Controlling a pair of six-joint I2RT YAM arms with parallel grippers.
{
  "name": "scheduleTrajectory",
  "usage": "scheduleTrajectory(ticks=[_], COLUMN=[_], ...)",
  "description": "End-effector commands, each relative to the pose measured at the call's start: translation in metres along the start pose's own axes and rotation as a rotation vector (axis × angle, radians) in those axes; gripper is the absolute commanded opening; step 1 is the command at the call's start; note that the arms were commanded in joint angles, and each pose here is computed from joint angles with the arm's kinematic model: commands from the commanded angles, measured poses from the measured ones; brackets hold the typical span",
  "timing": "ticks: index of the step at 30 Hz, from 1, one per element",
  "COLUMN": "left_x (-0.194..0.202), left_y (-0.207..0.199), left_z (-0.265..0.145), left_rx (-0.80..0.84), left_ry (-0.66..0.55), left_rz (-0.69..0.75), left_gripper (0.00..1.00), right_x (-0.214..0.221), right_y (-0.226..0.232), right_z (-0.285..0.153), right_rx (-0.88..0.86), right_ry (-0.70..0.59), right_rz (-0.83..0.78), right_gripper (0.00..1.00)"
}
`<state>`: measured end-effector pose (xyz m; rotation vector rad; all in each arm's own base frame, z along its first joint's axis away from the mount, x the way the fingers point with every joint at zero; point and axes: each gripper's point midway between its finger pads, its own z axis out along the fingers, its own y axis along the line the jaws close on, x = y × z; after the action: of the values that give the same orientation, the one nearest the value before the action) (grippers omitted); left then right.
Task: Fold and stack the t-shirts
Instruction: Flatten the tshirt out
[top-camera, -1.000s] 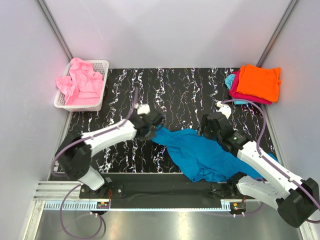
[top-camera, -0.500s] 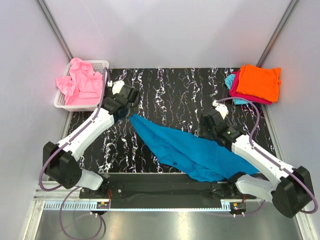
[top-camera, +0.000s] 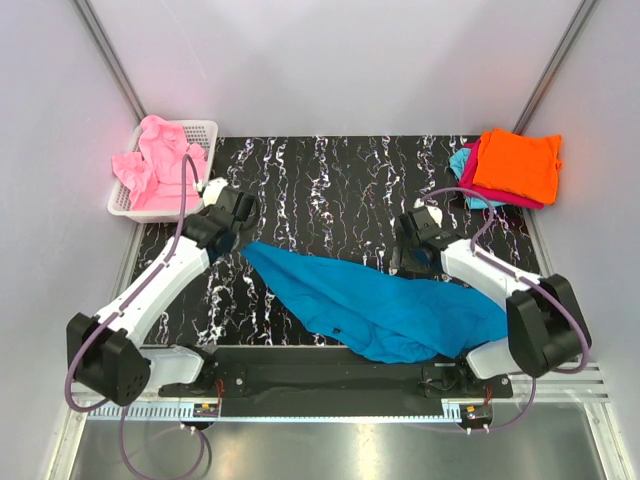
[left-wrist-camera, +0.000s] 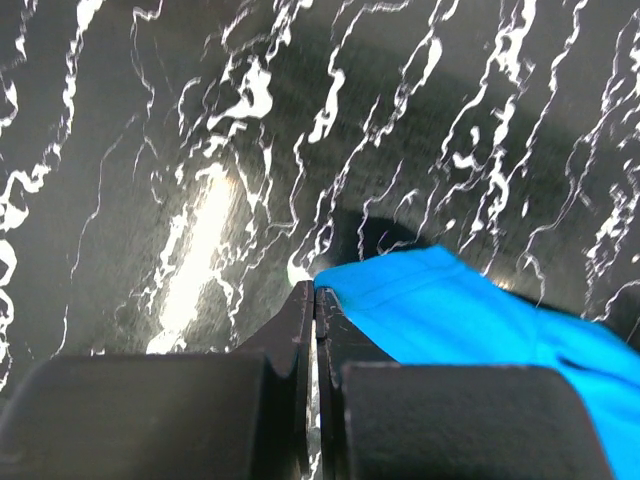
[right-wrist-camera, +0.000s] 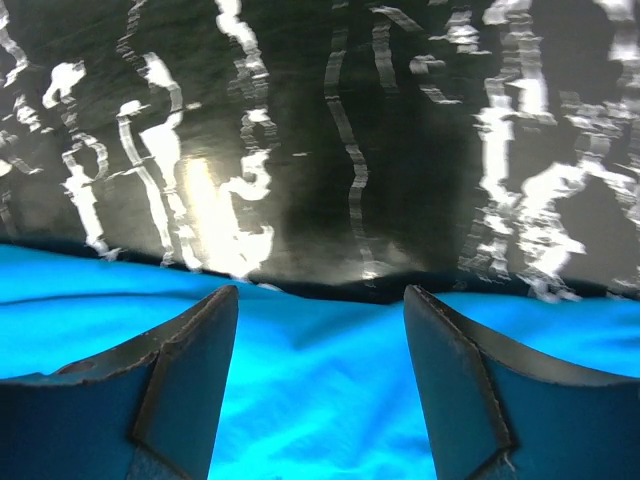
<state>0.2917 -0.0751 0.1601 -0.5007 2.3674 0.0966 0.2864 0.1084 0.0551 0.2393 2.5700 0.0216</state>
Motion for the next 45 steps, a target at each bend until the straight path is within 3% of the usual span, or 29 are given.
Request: scheduleTrajectory(ticks=[1, 14, 20, 24, 25, 28, 43, 45], left_x=[0.010, 0.012, 0.013, 0.013, 0.013, 0.011, -0.017, -0.024], left_y=[0.007, 0.009, 0.008, 0.008, 0.008, 0.007, 0.001, -0.004], left_z=[-0.006, -0.007, -0.005, -0.005, -0.006, -0.008, -0.028, -0.033], left_rx=[0.025, 0.022, 0.023, 0.029, 0.031, 0.040, 0.085, 0.100], left_ry=[0.004, 0.008, 0.014, 0.014, 0.014, 0.008, -0.060, -0.069], left_rz=[-0.022, -0.016, -0.016, -0.013, -0.012, -0.008, 0.000, -0.001], left_gripper=[0.00, 0.00, 0.00, 0.00, 0.00, 0.00, 0.00, 0.00], right_x=[-0.017, 0.041, 0.066, 0.062, 0.059, 0.050, -0.066, -0.074], right_y=[0.029, 0.026, 0.023, 0.027, 0.030, 0.036, 0.040, 0.044], right_z=[-0.004, -0.011, -0.003, -0.001, -0.001, -0.004, -0.076, -0.073], right_rx=[-0.125, -0.212, -0.212, -0.218, -0.222, -0.243, -0.227, -0.217], right_ry=[-0.008, 0.141, 0.226, 0.225, 0.220, 0.210, -0.144, -0.136], right_rz=[-0.009, 0.037, 0.034, 0.037, 0.037, 0.042, 0.016, -0.034], right_gripper=[0.72, 0.69, 0.61, 0.45, 0.30, 0.00, 0.00, 0.00])
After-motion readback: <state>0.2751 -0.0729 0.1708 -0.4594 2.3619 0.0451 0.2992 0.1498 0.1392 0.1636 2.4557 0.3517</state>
